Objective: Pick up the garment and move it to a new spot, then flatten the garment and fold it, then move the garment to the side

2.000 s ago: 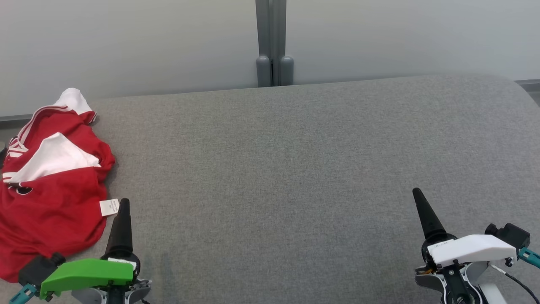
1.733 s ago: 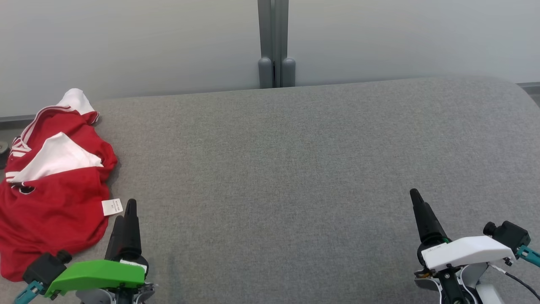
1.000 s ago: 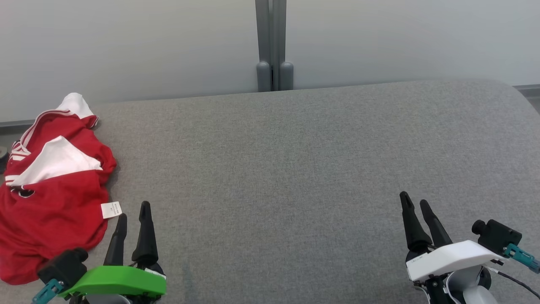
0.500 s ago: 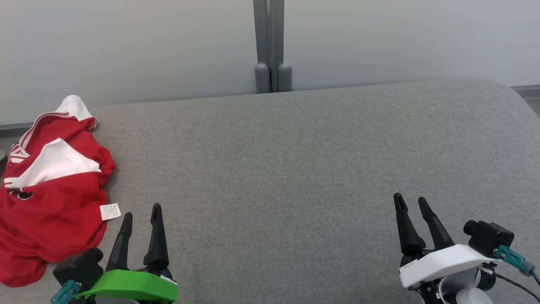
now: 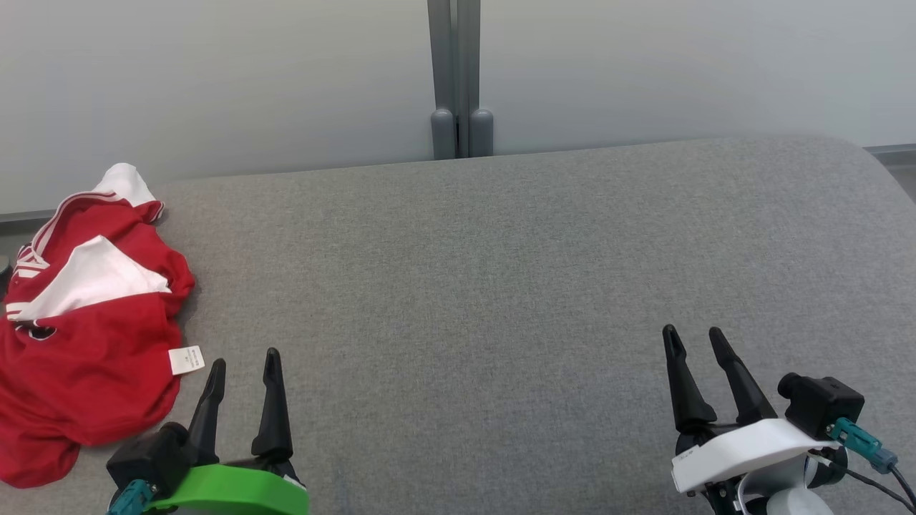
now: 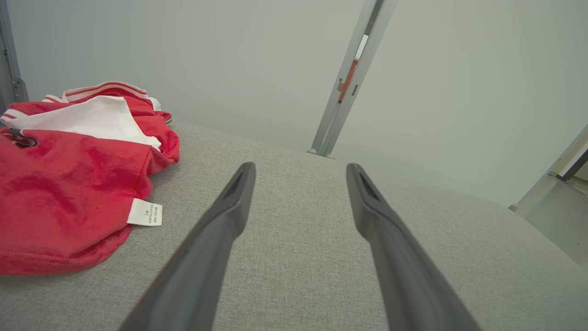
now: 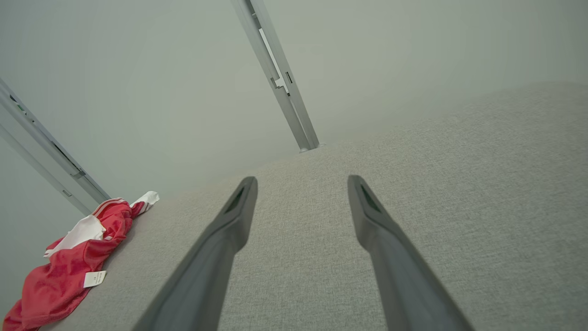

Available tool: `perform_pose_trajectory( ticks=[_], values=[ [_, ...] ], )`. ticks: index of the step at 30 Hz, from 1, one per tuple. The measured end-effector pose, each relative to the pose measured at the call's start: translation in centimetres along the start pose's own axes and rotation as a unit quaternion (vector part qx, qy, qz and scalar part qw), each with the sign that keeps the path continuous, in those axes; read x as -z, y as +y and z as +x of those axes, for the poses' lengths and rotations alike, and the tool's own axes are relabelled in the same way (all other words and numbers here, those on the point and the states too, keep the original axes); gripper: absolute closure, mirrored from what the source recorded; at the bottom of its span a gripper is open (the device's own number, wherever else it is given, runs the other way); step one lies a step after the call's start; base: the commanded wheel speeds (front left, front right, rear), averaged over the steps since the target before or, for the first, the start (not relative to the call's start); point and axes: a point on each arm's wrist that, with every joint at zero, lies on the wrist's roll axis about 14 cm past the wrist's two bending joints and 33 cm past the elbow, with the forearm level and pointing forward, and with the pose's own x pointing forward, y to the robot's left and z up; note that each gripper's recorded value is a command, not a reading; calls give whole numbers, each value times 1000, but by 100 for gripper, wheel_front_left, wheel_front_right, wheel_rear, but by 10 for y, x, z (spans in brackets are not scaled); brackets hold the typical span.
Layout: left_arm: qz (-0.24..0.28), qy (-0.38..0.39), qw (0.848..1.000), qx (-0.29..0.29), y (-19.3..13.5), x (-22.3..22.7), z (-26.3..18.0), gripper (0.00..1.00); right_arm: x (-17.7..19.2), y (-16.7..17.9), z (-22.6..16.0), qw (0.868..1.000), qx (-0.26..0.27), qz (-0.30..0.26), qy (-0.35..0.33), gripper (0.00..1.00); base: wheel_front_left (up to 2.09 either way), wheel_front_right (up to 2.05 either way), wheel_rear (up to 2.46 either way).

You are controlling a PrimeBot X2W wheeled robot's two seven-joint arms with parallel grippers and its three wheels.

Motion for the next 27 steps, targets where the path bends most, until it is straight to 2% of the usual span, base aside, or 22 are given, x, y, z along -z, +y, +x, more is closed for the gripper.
perform_pose_trajectory(
  ticks=[19, 27],
  values=[
    [31, 0, 999, 14, -4, 6, -4, 0, 1, 6, -3, 999, -14, -47, -8, 0, 0, 0, 0],
    [61, -4, 998, 29, -10, 7, -3, 0, 0, 9, -3, 997, -20, -67, -12, 0, 0, 0, 0]
  ],
)
